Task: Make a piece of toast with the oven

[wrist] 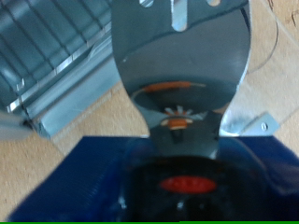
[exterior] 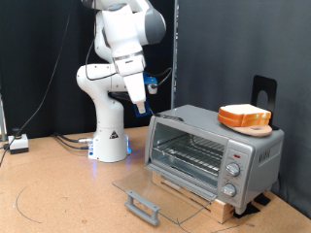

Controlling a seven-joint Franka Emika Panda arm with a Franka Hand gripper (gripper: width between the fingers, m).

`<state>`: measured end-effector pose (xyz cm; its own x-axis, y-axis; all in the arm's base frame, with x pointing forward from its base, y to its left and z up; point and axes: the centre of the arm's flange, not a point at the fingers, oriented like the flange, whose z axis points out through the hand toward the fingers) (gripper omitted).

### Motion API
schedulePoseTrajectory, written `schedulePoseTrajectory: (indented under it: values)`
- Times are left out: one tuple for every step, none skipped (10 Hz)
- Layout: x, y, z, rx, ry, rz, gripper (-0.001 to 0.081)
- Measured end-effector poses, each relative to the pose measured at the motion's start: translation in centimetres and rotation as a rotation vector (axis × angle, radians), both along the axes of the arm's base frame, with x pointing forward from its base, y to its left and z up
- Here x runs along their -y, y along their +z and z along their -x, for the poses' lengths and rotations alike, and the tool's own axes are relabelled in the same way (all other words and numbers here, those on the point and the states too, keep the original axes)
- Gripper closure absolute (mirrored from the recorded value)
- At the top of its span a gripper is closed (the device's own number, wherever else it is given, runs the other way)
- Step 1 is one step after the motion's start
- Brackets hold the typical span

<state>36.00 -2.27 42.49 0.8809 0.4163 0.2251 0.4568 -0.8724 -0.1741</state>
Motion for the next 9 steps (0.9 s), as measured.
schedulePoseTrajectory:
  values:
    - [-1.2,0.3,-0.3,-0.007,-0.002,-0.013,0.0410]
    - [-2.3,0.7,-0.5,-0.013,0.007,-0.016,0.0410]
    - [-3.4,1.1,-0.7,-0.025,0.016,-0.014,0.0410]
    - [-4.5,1.6,-1.0,-0.039,0.021,-0.012,0.0410]
    - [-5.3,1.9,-1.4,-0.055,0.024,-0.011,0.0410]
    - [-5.9,2.2,-1.8,-0.071,0.027,-0.011,0.0410]
    - [-6.3,2.2,-2.2,-0.090,0.032,-0.007,0.0410]
    - [-6.6,2.2,-2.5,-0.107,0.039,-0.002,0.0410]
    - [-6.7,2.0,-2.8,-0.120,0.046,0.008,0.0410]
